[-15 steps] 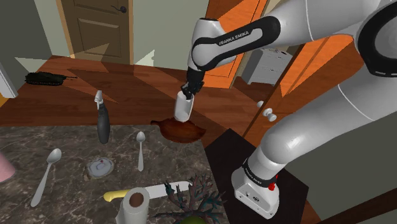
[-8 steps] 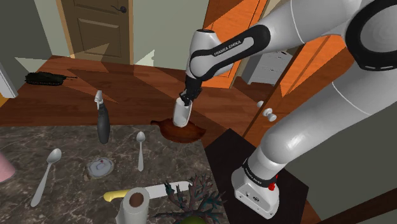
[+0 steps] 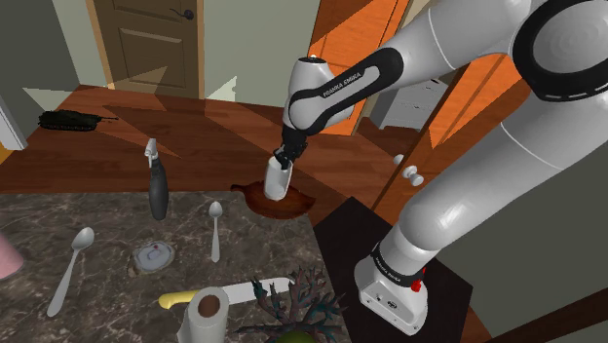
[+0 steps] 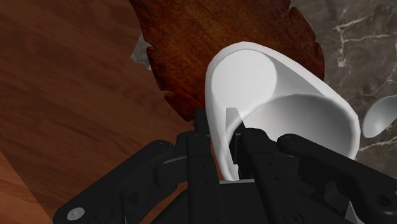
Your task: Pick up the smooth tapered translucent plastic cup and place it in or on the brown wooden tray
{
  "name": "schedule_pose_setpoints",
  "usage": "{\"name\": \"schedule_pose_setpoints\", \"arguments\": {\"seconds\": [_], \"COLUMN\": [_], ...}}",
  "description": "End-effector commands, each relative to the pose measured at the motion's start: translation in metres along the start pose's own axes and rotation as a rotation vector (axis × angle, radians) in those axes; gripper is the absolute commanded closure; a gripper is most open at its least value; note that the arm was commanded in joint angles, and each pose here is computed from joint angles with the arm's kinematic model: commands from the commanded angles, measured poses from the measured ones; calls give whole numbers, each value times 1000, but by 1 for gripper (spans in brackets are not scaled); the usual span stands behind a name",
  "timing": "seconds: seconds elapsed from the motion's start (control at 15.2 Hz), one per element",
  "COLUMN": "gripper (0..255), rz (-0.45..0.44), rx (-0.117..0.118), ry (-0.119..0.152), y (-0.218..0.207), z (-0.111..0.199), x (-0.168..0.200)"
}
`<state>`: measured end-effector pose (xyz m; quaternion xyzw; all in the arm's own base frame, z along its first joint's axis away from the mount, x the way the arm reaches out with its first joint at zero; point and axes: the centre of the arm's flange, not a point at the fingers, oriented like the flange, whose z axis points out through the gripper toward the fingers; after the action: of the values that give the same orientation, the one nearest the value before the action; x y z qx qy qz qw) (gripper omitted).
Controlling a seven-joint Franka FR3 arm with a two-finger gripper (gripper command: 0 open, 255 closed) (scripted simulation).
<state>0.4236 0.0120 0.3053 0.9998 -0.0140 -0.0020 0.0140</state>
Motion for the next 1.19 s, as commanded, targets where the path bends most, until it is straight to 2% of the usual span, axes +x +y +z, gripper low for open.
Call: {"name": "schedule_pose_setpoints", "arguments": {"seconds": [0.0,0.2,0.26,0.59,0.86,1.12], "gripper": [255,255,0,0,0,0], "rz": [0,0,0,0,0,0], "rx": [0,0,0,0,0,0], "ry": [1,1,1,1,1,1], "y": [0,0,0,0,0,0], "z": [0,0,0,0,-50,-50], "x": [0,0,0,0,0,0]}}
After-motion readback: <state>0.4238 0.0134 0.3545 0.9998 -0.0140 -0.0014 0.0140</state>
